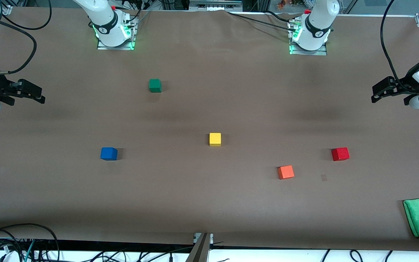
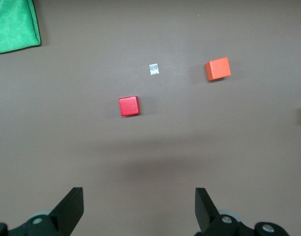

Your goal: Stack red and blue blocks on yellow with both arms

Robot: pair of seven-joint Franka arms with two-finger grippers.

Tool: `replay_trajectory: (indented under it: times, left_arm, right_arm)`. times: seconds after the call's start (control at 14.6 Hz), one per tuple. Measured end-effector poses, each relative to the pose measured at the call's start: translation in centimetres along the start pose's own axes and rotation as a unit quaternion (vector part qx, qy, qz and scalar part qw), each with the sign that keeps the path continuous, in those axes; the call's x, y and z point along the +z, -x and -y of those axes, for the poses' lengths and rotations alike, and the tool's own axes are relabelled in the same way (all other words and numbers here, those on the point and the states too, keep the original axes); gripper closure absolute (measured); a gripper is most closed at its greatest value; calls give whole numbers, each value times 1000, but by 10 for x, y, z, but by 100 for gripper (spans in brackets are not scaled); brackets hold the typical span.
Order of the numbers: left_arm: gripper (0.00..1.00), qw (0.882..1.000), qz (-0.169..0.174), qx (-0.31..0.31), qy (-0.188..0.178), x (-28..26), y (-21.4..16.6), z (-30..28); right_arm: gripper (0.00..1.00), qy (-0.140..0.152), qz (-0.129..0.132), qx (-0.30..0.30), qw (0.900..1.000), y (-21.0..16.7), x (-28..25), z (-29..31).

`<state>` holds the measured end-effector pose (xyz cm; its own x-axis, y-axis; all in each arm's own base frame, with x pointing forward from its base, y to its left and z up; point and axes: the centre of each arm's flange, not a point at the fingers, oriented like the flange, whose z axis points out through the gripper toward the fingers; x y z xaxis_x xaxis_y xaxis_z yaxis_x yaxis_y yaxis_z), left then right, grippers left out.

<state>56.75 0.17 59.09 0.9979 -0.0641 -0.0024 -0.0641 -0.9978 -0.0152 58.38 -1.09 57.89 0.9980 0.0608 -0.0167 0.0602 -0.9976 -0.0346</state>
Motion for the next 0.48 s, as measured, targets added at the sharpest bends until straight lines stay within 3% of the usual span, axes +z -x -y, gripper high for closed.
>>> replay_trajectory:
  times: [0.48]
  left_arm:
    - [0, 1000, 0, 1, -1, 0, 0, -1]
  right_arm:
    - [0, 1, -7, 1, 1000, -1, -1, -1]
